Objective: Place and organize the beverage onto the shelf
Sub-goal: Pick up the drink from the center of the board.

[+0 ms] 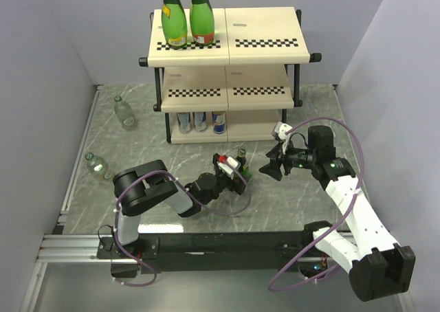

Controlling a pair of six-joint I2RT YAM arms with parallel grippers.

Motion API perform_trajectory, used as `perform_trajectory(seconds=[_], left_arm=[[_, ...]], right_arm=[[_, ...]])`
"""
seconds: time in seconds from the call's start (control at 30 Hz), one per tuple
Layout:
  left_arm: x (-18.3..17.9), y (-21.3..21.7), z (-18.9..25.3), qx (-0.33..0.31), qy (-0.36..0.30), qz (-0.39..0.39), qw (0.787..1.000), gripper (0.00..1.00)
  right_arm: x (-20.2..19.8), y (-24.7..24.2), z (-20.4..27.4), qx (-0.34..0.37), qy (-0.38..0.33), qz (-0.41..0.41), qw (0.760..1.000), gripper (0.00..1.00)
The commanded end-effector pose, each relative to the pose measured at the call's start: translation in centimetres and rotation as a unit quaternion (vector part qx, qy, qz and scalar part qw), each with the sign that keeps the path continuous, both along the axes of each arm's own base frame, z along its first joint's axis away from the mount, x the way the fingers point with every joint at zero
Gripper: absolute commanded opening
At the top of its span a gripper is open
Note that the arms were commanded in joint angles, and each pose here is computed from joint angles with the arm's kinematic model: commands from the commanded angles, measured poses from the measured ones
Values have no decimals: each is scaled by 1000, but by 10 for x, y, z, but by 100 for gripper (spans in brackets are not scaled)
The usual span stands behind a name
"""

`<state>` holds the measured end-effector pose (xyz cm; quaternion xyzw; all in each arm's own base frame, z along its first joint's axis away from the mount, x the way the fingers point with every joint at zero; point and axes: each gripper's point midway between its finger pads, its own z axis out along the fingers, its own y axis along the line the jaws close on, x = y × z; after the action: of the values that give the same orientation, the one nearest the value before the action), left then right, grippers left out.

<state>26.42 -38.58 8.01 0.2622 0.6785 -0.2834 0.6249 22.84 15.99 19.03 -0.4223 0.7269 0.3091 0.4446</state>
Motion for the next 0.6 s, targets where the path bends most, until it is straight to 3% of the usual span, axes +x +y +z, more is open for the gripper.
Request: perform_trajectory(seconds=[0.0,0.57], left_arm=[[3,-3,127,-202,-121,7,972,98],[9,0,130,-237,-143,27,961,95]], right_arm=[[8,-2,13,-1,-26,-4,1000,71],[9,-3,12,-2,-24,-6,1000,71]])
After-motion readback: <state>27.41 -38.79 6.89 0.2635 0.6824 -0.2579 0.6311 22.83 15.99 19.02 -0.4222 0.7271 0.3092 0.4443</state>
